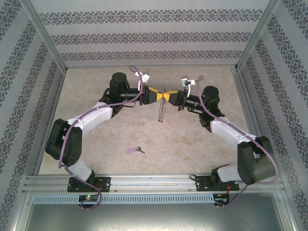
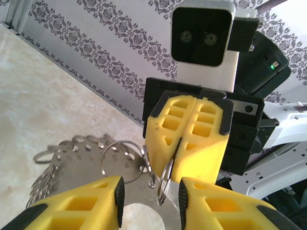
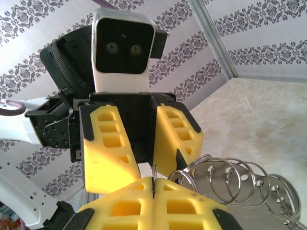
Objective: Put the keys on the keyring
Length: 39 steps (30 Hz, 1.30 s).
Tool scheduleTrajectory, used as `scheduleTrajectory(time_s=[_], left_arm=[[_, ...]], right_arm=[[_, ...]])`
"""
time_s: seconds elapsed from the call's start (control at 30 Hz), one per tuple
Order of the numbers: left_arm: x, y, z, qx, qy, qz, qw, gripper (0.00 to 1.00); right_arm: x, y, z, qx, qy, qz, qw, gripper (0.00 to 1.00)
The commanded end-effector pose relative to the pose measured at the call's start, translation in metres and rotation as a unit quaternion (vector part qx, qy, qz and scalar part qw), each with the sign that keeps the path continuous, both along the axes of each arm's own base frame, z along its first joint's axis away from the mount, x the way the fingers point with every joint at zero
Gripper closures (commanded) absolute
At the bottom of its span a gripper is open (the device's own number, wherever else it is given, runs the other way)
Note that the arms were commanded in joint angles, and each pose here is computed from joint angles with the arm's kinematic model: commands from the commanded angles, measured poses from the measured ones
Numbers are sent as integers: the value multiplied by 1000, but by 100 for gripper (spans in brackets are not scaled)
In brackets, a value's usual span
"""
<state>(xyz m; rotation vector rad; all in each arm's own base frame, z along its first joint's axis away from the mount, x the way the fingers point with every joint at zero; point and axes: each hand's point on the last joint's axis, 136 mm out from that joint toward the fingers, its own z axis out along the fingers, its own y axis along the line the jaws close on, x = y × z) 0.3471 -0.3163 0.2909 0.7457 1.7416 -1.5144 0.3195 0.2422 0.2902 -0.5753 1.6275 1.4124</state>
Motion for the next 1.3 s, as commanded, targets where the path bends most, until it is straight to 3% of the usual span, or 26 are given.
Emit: scheduleTrajectory(time_s=[0.0,0.6,0.97,1.27], left_arm=[[-4,-2,12,-20,-20,-15,999,63],[-6,-7,12,-36,-14,-33,999,68],[-6,-9,10,-45,-11,-42,998,76],[-5,-10,13,-42,-22,-39,998,98]], right_arm=[[2,-4,25,13,-56,-4,998,100],[7,-6,22,15,-49,-11,999,100],[9,-8,21,15,-47,-13,999,100],[13,-12,21,17,-39,-21,999,100]])
